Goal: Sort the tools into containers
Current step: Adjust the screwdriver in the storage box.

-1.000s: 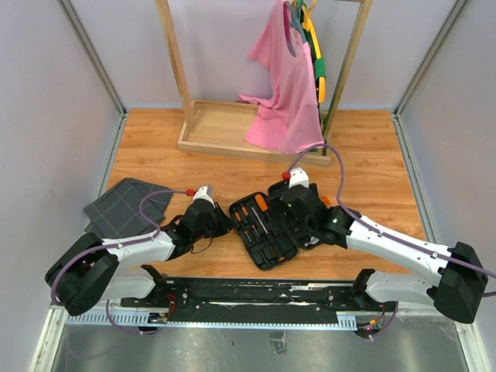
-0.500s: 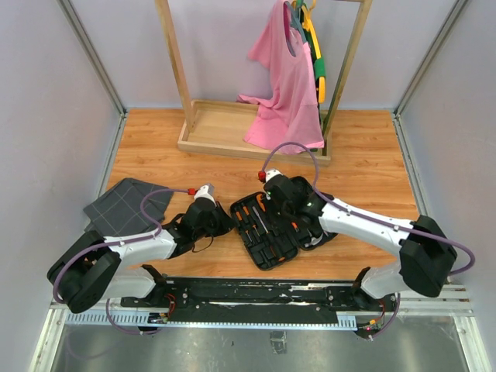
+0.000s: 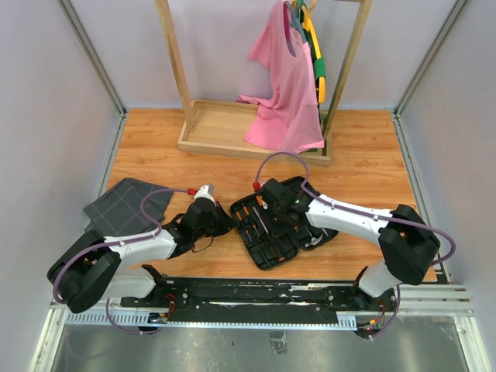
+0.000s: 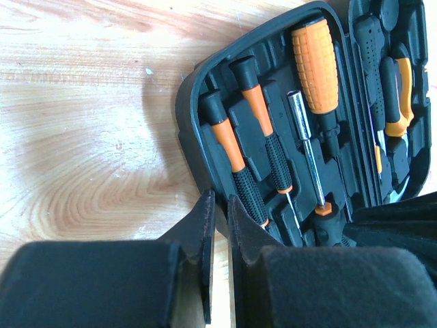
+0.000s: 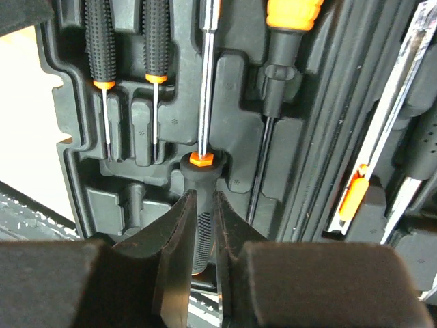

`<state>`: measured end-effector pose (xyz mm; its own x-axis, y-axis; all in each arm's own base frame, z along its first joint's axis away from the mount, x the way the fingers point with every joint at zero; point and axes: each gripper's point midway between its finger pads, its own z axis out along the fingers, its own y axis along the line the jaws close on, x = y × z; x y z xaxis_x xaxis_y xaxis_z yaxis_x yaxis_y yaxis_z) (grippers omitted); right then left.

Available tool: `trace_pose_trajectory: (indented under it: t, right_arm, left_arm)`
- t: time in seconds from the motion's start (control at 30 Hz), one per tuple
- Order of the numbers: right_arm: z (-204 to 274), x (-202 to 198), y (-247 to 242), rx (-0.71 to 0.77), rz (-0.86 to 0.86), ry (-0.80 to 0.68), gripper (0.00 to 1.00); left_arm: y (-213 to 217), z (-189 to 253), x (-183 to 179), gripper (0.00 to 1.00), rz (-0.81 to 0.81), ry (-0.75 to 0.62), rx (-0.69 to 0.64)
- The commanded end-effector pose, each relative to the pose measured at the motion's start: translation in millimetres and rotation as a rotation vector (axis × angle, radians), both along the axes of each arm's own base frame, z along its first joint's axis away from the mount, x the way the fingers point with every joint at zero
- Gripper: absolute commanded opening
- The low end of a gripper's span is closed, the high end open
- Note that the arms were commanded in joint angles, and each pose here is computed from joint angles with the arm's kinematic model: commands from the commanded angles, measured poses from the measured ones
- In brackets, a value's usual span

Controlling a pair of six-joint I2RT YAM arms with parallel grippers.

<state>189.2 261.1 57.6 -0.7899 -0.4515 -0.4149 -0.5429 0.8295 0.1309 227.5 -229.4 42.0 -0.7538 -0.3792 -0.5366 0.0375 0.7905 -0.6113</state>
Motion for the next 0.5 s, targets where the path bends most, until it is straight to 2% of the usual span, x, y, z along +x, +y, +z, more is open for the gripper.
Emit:
trace_pose_trajectory:
  t: [0.0, 0.2, 0.47]
  right_arm:
    - [-3, -9, 4, -0.009, 0.018, 0.038, 0.17]
    - [-5, -9, 11, 0.013, 0.027, 0.046, 0.13]
    - [-15, -10, 9, -0.014, 0.025, 0.060, 0.02]
  left_arm:
    - [4, -24, -22, 0.01, -0.068, 0.073, 0.072]
    - [4, -24, -22, 0.01, -0.066, 0.072, 0.069]
    - [4, -23, -22, 0.01, -0.067, 0.071, 0.069]
